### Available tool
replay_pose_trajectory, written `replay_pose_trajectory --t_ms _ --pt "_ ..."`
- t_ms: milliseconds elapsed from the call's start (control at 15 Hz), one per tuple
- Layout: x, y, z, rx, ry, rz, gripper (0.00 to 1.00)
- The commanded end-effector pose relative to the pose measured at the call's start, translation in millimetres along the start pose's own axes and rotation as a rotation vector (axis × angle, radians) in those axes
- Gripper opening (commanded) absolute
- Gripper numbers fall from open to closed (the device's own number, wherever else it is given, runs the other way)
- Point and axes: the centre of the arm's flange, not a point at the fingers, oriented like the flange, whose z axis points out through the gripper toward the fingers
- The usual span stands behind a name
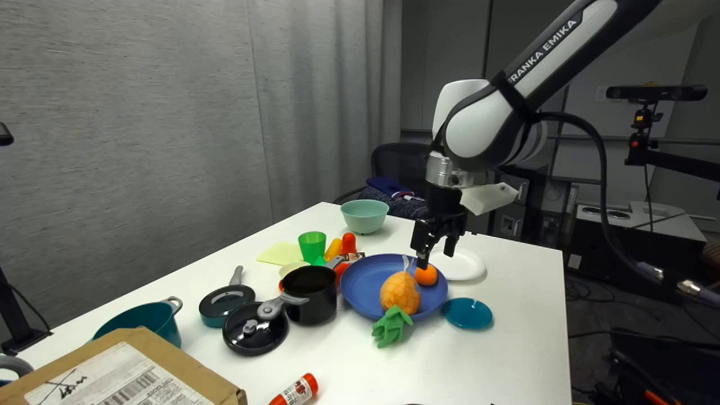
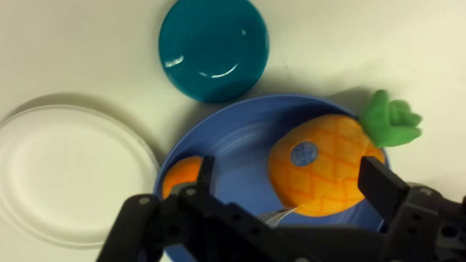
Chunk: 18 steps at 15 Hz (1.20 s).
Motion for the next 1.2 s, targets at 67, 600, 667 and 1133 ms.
replay_pose_trajectory --t_ms 67,600,667,1133 --pt "-7.6 -2.3 2.1 0.170 -0.121 -0.034 1.00" --pt "-7.3 -15.2 50.8 0.288 -0.076 0.050 0.27" --pt "-5.9 -18.4 56.5 0.292 -0.071 0.061 0.18" --pt "18.9 -17.7 71.0 0.198 0.209 0.149 0.00"
